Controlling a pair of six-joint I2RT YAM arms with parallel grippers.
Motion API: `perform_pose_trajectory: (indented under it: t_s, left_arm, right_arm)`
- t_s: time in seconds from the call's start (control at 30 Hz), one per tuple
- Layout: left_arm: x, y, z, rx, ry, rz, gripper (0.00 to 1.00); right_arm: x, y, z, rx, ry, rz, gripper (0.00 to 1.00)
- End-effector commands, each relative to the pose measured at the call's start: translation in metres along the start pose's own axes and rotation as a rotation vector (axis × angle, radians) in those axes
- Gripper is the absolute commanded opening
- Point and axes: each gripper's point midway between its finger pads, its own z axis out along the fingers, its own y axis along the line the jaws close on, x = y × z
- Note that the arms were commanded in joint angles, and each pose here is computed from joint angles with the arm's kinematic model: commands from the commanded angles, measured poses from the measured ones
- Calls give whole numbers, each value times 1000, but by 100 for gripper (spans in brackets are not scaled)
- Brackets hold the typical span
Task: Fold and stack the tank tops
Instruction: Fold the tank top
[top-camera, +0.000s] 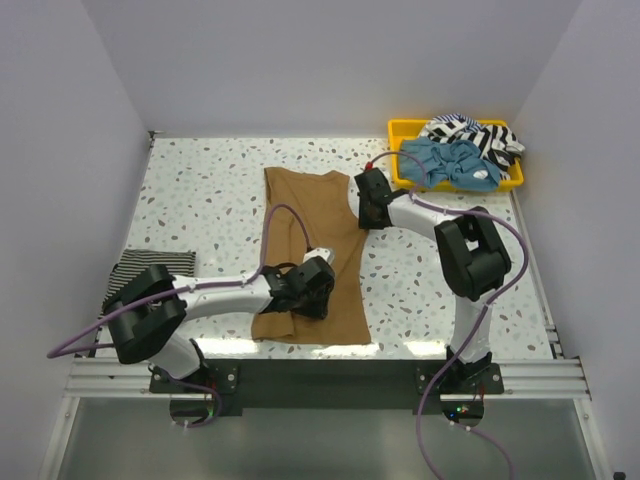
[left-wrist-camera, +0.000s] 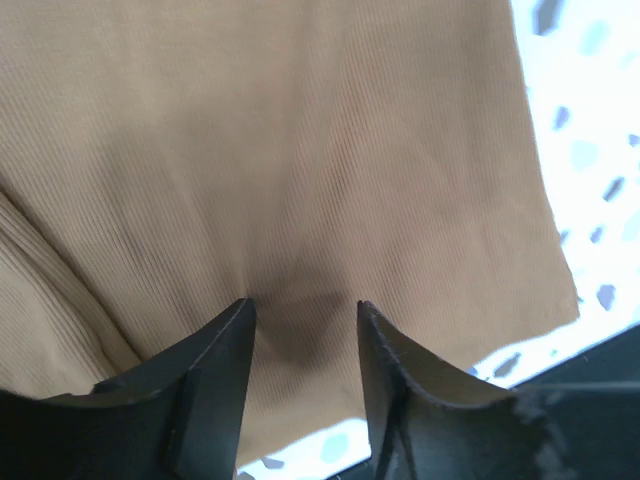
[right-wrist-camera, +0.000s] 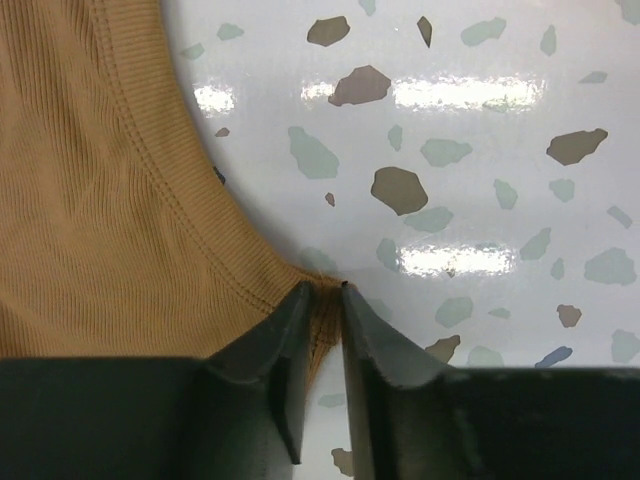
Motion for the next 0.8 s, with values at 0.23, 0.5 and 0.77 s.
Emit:
perform_pose_trajectory:
  t_s: [0.23,0.5,0.77]
  left_arm:
    - [6,-98,-30,133,-58,89,56]
    - [2,-139,-9,75,-132,39,49]
    - [21,-152,21,1,-102,104,52]
  right_arm:
    - [-61,4,-57,-134,-169,43,57]
    - [-82,-69,-108,-86,-210,262,55]
    - [-81,-87,-130,-99,-236,286,55]
